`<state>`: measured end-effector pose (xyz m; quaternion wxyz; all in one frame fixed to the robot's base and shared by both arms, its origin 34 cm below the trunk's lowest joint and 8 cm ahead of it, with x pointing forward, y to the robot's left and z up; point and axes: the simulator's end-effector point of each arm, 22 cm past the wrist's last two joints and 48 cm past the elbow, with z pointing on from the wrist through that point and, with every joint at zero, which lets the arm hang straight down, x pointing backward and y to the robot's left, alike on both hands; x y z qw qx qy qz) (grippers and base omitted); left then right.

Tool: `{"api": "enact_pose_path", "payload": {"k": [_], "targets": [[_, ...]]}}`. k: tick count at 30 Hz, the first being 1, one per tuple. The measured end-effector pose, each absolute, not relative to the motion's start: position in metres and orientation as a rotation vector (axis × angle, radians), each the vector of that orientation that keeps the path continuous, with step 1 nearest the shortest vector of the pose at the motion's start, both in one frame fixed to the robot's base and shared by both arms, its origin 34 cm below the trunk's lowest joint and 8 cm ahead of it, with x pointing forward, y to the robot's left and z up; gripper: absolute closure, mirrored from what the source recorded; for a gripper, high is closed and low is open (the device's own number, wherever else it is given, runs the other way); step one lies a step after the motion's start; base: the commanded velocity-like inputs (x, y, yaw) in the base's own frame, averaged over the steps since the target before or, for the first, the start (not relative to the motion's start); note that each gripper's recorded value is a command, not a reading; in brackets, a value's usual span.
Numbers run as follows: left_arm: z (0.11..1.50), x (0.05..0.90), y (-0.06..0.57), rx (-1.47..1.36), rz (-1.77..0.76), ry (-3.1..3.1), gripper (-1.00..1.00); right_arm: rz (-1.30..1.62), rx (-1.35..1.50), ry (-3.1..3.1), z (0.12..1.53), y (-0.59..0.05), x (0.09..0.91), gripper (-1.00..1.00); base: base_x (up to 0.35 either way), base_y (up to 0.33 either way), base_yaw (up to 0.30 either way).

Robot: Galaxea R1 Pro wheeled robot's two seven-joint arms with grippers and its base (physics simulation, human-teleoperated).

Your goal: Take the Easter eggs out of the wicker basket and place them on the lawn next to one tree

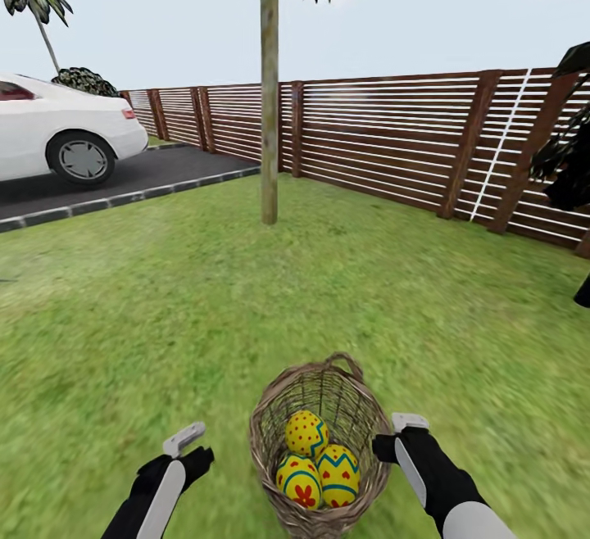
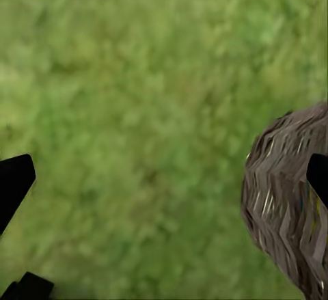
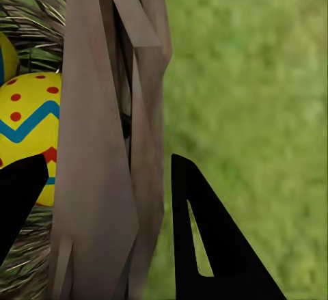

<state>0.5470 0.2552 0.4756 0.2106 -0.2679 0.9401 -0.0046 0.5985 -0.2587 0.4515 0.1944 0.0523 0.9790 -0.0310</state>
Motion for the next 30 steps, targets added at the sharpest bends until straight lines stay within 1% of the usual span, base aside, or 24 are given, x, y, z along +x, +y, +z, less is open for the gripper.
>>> {"api": "enact_pose_path", "payload": {"k": [30], "targets": [[0.4708, 0.5476, 0.2460, -0.724, -0.005, 2.597, -1.00, -0.091, 0.147, 2.745, 0.4514, -0.2599, 0.5983, 1.00, 0.316, 0.153, 0.000]]}}
